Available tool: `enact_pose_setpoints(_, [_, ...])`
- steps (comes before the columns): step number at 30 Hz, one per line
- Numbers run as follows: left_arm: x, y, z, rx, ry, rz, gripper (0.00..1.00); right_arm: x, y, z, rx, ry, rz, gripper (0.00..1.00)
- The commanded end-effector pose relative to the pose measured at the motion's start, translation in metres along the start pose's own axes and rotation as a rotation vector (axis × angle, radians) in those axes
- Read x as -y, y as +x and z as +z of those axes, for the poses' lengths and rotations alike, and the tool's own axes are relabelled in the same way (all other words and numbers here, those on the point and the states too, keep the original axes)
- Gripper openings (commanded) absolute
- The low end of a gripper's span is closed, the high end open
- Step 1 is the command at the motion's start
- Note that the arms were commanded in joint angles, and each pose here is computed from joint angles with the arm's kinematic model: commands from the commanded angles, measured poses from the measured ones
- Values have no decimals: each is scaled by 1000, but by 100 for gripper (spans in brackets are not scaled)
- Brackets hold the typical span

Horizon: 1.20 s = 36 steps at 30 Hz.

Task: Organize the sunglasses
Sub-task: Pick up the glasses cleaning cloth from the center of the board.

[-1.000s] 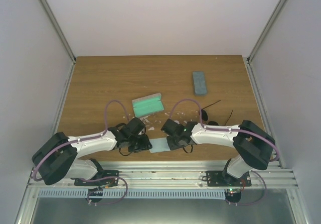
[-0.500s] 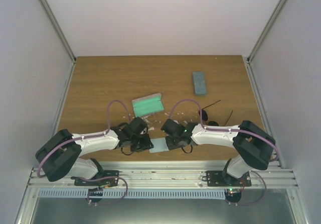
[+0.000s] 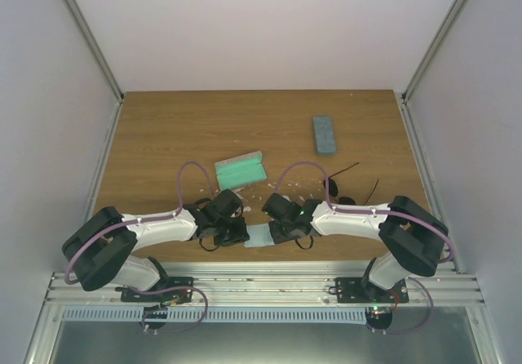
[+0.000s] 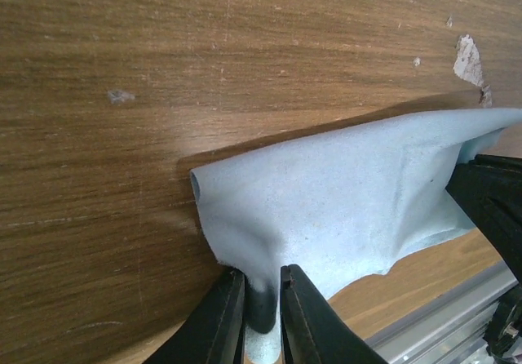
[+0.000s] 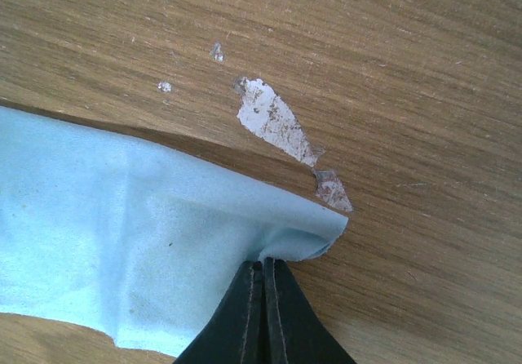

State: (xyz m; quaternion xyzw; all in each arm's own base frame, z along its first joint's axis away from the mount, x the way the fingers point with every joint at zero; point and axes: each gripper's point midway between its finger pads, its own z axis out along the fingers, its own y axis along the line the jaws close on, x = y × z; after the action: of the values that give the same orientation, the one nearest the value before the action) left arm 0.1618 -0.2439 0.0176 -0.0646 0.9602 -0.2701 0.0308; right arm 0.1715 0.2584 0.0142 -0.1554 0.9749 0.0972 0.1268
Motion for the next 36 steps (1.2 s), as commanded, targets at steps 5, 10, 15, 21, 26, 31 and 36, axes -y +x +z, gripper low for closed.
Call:
enact_pose_setpoints(5, [-37, 8, 10, -11, -183, -16, 10, 15, 31, 14, -97, 44, 2, 1])
enact_pose_setpoints(10, [-35, 7, 11, -5, -185, -7, 0, 16, 25, 11, -70, 52, 6, 1])
enact_pose_setpoints(15, [-15, -5, 2, 44, -131, 21, 0, 10, 1, -4, 16, 45, 15, 1])
enact_pose_setpoints(21, [23, -38, -21, 137, -46, 55, 0, -5, -47, -32, 135, -18, 21, 1])
enact_pose_setpoints(26, [34, -70, -40, 212, -16, 57, 0, -15, -88, -50, 215, -50, 4, 0])
enact_pose_setpoints(31, [38, -100, -63, 282, 9, 55, 0, -15, -127, -58, 279, -62, 2, 1])
enact_pose_setpoints(36, [26, -133, -81, 347, 3, 29, 0, -18, -166, -59, 341, -85, -2, 1])
